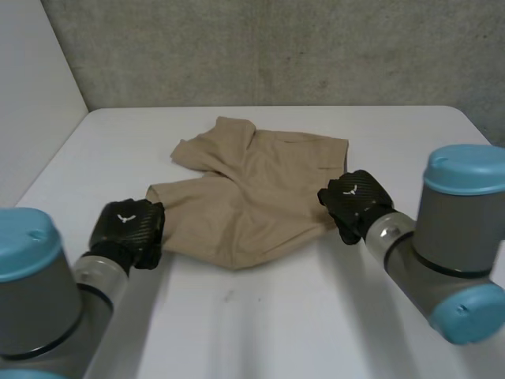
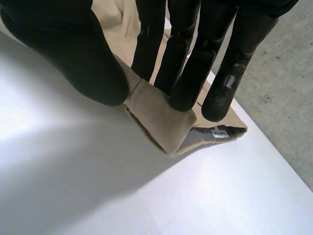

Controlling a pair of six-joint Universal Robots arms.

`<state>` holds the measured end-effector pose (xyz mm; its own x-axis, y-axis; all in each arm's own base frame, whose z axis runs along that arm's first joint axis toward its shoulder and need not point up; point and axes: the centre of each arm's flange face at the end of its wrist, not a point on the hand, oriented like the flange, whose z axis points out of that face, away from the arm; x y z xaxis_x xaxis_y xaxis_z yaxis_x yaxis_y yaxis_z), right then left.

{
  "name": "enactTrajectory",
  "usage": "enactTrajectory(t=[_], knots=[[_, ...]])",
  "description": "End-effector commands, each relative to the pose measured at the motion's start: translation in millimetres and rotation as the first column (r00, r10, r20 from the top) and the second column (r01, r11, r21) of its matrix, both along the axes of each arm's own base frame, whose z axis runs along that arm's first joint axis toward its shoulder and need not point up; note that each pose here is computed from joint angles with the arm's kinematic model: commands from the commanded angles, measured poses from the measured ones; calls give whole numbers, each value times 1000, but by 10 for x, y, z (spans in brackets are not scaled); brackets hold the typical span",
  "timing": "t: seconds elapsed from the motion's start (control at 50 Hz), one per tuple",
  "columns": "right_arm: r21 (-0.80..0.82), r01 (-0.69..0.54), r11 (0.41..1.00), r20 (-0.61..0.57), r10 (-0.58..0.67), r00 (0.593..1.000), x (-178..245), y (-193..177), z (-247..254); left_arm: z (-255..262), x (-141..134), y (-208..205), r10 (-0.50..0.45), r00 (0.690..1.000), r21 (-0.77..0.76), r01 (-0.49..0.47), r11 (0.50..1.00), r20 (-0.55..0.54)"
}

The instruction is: Fold the shorts.

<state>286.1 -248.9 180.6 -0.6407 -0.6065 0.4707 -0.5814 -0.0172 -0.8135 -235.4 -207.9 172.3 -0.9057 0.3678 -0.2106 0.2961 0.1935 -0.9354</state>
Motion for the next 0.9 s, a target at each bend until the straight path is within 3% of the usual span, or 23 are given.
enactTrajectory(t=[0.02, 0.2, 0.28, 0.36, 0.42, 0.52, 0.6, 0.7, 0.9], knots=[[56, 7, 998, -78, -3, 997, -212, 290, 102, 442, 171, 358, -15, 1000, 9, 15, 1000, 16], [143, -2, 990, -192, 30, 981, -418, 597, 176, 504, 268, 827, -137, 989, 139, 129, 982, 51], [203, -19, 979, -286, 78, 955, -568, 832, 224, 574, 350, 1034, -171, 981, 191, 152, 970, 86], [282, -38, 959, -408, 156, 899, -839, 1146, 297, 748, 417, 1277, -235, 965, 194, 210, 958, 115], [272, -57, 960, -420, 172, 891, -897, 1230, 384, 901, 433, 1414, -296, 948, 168, 275, 947, 117], [260, -109, 960, -353, 199, 914, -881, 1211, 466, 1021, 403, 1470, -356, 929, 130, 342, 931, 103], [256, -116, 960, -323, 198, 926, -877, 1113, 482, 994, 369, 1319, -342, 933, 112, 330, 937, 109], [261, -102, 960, -311, 184, 932, -809, 801, 313, 815, 159, 800, -326, 939, 78, 319, 945, 112], [142, 39, 989, -266, 0, 964, -718, 115, 195, 680, -337, -307, -261, 958, -56, 269, 962, 120]])
